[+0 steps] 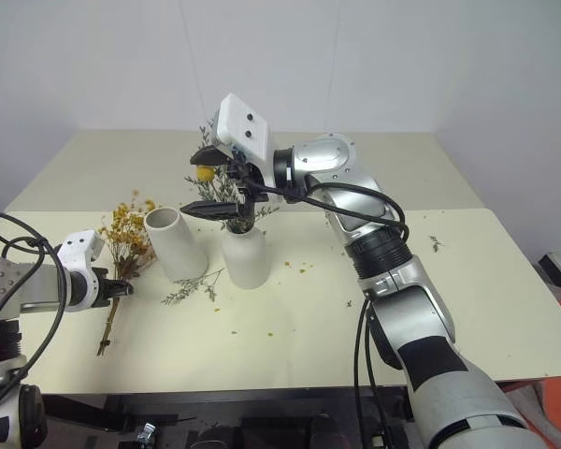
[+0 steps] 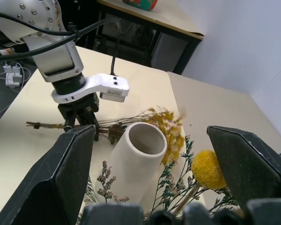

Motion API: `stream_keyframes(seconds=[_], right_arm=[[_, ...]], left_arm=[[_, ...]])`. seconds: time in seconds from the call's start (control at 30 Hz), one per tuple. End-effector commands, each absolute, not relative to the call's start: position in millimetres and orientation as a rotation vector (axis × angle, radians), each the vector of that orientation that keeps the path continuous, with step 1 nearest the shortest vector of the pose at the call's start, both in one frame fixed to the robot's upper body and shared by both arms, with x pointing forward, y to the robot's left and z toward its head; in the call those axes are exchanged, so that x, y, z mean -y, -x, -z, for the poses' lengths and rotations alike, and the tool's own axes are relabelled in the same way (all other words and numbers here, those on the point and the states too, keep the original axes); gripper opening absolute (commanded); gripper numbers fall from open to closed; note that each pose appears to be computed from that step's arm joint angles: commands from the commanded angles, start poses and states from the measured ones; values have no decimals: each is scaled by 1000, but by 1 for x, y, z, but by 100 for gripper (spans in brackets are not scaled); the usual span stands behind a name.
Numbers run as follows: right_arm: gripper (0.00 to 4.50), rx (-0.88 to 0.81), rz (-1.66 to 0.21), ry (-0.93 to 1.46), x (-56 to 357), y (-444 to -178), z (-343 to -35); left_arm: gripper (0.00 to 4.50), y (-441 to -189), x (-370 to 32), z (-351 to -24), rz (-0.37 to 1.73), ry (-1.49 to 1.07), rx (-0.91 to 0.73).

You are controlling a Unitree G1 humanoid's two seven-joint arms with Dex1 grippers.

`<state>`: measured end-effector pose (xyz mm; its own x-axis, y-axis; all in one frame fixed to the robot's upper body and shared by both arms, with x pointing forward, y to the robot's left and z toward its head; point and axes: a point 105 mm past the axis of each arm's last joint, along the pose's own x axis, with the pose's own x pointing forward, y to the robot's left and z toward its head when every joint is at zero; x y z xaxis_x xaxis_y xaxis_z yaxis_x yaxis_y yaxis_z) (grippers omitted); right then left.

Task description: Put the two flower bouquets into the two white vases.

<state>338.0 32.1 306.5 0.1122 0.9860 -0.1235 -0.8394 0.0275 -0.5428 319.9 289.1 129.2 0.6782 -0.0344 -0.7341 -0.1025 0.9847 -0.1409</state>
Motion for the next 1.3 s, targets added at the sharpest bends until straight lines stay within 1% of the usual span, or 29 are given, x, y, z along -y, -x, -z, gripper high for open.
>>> stream_keyframes(seconds=[0.03,0.1,0.23,0.37,0.47,0.57,0.77,0.83,0.93,1.07,1.13,1.3], right_arm=[[450,373,-1425,557,-29,-333,-318],[450,372,-1424,549,-29,-333,-318],[450,369,-1421,540,-28,-331,-316],[450,369,-1424,533,-27,-329,-315],[450,366,-1429,534,-29,-326,-313],[450,362,-1429,541,-30,-325,-309],[450,365,-1414,539,-31,-323,-306],[450,367,-1404,537,-31,-323,-306],[450,368,-1392,534,-30,-323,-306],[450,365,-1370,528,-28,-323,-305],[450,363,-1364,526,-28,-323,-305],[450,357,-1351,522,-27,-323,-303]], left_arm=[[3,-322,-301,-152,-96,130,-757],[3,-325,-309,-167,-130,94,-690],[3,-330,-319,-211,-153,40,-478],[3,-333,-317,-255,-121,-5,-312],[3,-335,-304,-288,-54,-30,-177],[3,-336,-278,-323,80,-36,1],[3,-338,-244,-369,270,-53,214],[3,-342,-232,-376,336,-54,261],[3,-345,-219,-377,413,-53,296],[3,-348,-200,-364,526,-77,354],[3,-348,-198,-357,568,-81,383],[3,-351,-204,-336,619,-77,364]])
